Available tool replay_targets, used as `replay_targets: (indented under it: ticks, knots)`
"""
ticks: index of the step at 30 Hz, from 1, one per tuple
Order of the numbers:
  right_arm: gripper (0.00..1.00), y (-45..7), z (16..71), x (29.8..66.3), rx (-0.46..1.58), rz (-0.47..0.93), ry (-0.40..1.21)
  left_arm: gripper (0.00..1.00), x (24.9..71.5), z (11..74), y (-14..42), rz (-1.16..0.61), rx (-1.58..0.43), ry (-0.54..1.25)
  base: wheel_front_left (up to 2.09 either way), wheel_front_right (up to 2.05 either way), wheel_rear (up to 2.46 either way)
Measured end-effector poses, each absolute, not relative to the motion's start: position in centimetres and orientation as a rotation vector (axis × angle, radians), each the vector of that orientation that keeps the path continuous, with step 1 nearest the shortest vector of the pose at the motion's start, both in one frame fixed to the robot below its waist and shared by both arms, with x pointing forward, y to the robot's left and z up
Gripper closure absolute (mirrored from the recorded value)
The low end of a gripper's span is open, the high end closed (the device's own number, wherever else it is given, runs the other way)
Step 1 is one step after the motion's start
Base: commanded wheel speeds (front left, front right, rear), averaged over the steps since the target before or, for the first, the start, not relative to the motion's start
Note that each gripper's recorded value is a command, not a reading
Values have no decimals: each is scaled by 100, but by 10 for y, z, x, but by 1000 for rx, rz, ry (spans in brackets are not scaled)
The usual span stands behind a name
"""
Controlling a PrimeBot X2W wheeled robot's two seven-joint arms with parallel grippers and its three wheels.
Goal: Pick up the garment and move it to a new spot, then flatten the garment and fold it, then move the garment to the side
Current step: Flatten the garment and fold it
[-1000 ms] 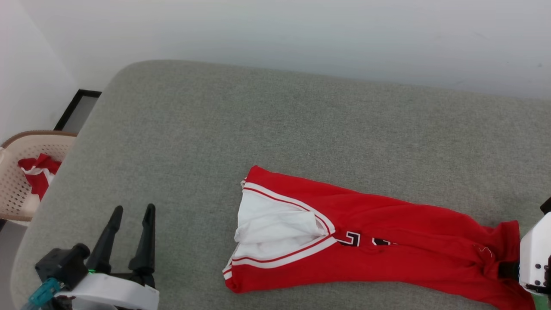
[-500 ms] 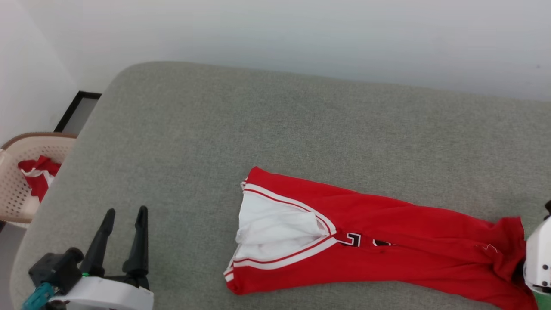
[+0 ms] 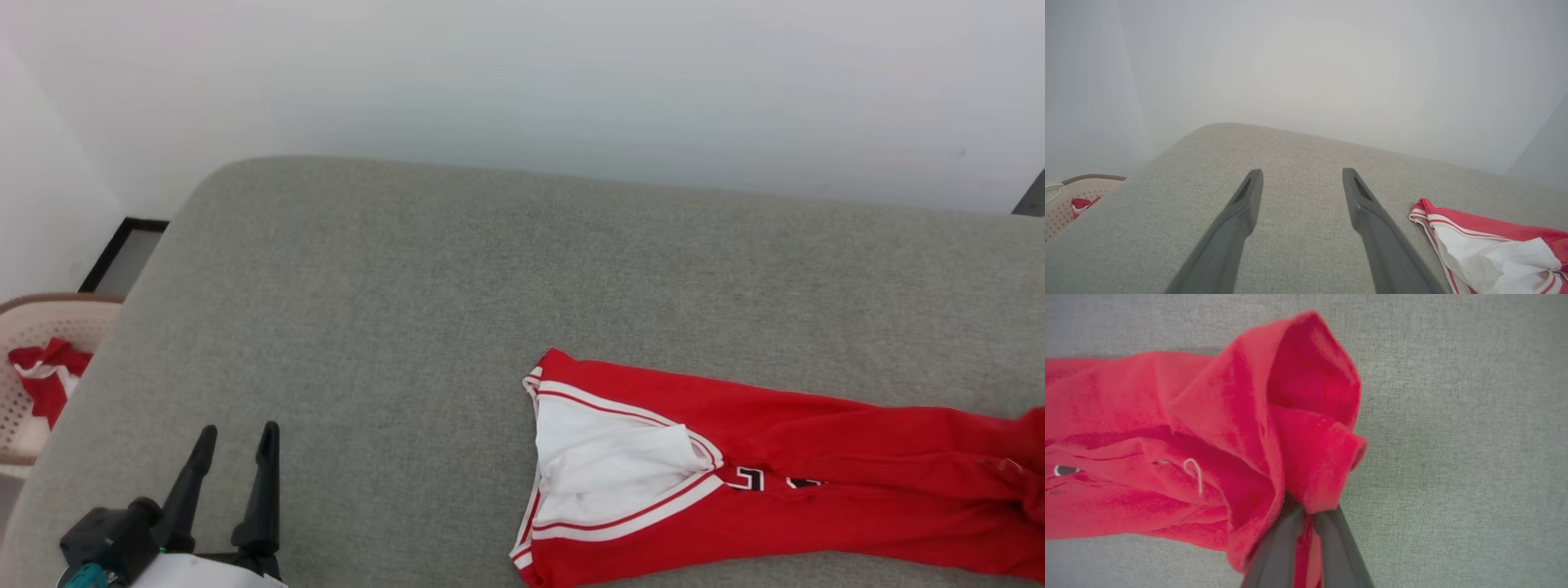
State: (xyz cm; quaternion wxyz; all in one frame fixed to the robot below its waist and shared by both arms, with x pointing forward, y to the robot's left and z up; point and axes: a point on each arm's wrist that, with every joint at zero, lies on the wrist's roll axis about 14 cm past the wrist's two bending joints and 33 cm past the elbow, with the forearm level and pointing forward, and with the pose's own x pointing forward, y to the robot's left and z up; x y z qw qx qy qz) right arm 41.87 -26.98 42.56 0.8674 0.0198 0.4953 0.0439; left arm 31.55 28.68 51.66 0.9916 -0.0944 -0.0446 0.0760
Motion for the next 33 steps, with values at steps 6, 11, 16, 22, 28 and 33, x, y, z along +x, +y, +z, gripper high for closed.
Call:
replay_targets:
  ticks: [6,11,16,22,28,33]
  knots:
    - [100,-230,449,422,77,219,956,0,312,520,284,145,-193,-104,0,0,0]
    - [100,-172,470,416,105,403,895,0,309,525,282,141,-200,-123,0,0,0]
    - [100,-121,480,407,65,556,863,0,304,524,282,148,-211,-128,0,0,0]
    - [100,-58,484,400,51,712,843,0,301,525,280,150,-223,-133,0,0,0]
    - [100,-4,480,396,30,825,842,0,300,528,282,161,-233,-144,0,0,0]
    - [100,29,470,393,14,888,865,0,298,529,285,177,-239,-146,0,0,0]
